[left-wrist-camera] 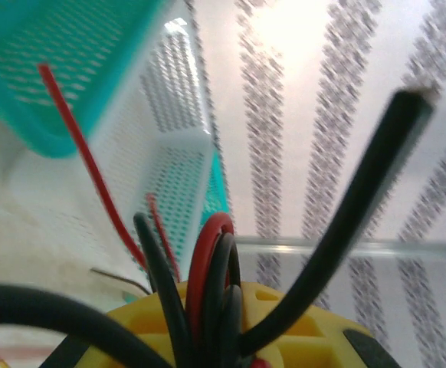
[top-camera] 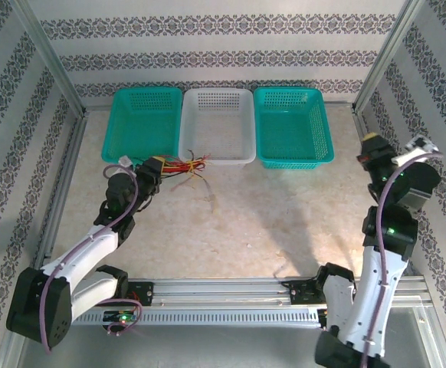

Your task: Untangle the cables

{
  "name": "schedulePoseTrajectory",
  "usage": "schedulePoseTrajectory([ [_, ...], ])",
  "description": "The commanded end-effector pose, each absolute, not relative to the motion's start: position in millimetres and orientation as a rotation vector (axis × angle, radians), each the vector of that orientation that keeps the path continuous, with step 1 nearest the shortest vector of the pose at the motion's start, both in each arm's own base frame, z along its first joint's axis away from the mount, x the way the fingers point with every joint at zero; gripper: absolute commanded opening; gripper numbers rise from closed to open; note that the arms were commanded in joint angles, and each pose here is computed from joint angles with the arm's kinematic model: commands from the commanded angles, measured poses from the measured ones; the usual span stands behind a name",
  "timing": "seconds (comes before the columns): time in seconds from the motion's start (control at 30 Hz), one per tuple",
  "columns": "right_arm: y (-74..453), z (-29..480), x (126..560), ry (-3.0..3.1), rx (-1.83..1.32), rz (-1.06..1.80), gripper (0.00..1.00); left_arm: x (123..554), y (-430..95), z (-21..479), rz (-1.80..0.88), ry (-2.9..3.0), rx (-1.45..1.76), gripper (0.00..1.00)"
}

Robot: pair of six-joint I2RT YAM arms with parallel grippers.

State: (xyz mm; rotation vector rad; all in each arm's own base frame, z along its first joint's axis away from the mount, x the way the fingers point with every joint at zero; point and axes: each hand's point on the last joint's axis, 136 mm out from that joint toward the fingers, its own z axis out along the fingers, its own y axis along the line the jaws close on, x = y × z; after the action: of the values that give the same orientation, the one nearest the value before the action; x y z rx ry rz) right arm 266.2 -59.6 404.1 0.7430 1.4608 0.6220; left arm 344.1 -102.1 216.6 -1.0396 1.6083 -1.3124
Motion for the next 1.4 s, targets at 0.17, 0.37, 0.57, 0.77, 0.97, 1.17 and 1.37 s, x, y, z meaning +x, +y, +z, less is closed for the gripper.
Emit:
schedulePoseTrajectory([
  [0.17, -73.4, 426.3, 273.0, 1.400, 0.794, 0.674, 0.00, 332.8, -98.4, 207.5, -1.283, 1.690, -1.047, 0.00],
  [0.37, 54.2, 409.3, 300.4, 1.746, 0.279, 0.880, 0.29, 343.4, -133.0, 264.7, -1.600, 1.560, -0.810, 0.00],
  [0.57, 151.3, 314.0, 269.3, 1.962, -0.023, 0.986, 0.73, 347.5, -142.2, 310.8, -1.715, 1.469, -0.747, 0.00],
  [0.77, 213.8, 253.7, 227.9, 2.091, -0.374, 0.850, 0.80, 343.5, -154.3, 346.5, -1.777, 1.496, -0.673, 0.00],
  [0.97, 235.1, 261.3, 245.4, 2.081, -0.513, 0.694, 0.81, 338.0, -159.4, 354.0, -1.789, 1.529, -0.633, 0.00],
  [1.17, 258.9, 266.0, 267.2, 2.075, -0.612, 0.651, 0.69, 333.3, -162.5, 358.6, -1.811, 1.537, -0.608, 0.00],
  [1.37, 269.7, 271.5, 273.8, 2.049, -0.632, 0.644, 0.41, 332.0, -160.5, 357.8, -1.828, 1.515, -0.624, 0.00],
])
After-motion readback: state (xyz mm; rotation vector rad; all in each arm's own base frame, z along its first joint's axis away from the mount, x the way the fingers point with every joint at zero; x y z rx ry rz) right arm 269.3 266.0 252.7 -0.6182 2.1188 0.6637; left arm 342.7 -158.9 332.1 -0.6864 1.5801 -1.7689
